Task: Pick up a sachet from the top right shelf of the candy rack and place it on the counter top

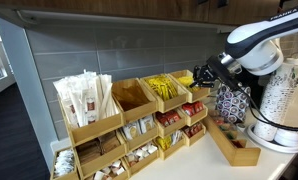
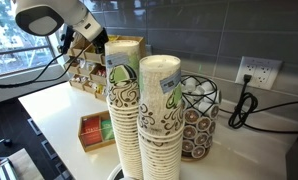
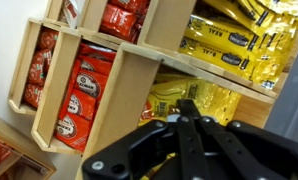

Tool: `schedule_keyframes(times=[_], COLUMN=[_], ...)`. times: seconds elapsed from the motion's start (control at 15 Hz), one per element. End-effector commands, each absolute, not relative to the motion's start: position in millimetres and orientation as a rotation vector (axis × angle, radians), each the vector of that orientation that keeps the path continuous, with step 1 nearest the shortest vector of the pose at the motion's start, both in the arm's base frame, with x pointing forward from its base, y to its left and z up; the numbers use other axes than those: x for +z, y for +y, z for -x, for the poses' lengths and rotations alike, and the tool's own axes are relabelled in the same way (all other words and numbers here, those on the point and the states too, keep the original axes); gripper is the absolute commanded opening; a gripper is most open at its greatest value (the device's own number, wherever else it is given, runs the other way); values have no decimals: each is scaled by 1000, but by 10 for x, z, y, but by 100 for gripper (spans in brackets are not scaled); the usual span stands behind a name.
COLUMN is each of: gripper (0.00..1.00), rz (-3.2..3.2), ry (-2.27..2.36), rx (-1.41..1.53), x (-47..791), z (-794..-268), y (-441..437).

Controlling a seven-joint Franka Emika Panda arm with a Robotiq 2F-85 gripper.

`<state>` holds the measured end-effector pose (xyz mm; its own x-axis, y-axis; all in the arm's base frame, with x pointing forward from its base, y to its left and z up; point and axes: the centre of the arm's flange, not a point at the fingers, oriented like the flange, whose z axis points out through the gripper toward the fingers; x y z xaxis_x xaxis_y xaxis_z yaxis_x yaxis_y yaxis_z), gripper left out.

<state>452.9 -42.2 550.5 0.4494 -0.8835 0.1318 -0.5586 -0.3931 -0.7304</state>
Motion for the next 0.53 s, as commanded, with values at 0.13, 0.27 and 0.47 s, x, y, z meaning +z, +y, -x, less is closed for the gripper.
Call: schedule_keyframes(times=[0.13,0.27,0.47], gripper=[0,0,0], rz=[2047,2024,1987], ry=[1202,1202,1185], rx=[-724,-736,-739], x=[5590,5691,5857], z=[-4341,-4243,-4074], y=[-589,-648,-711])
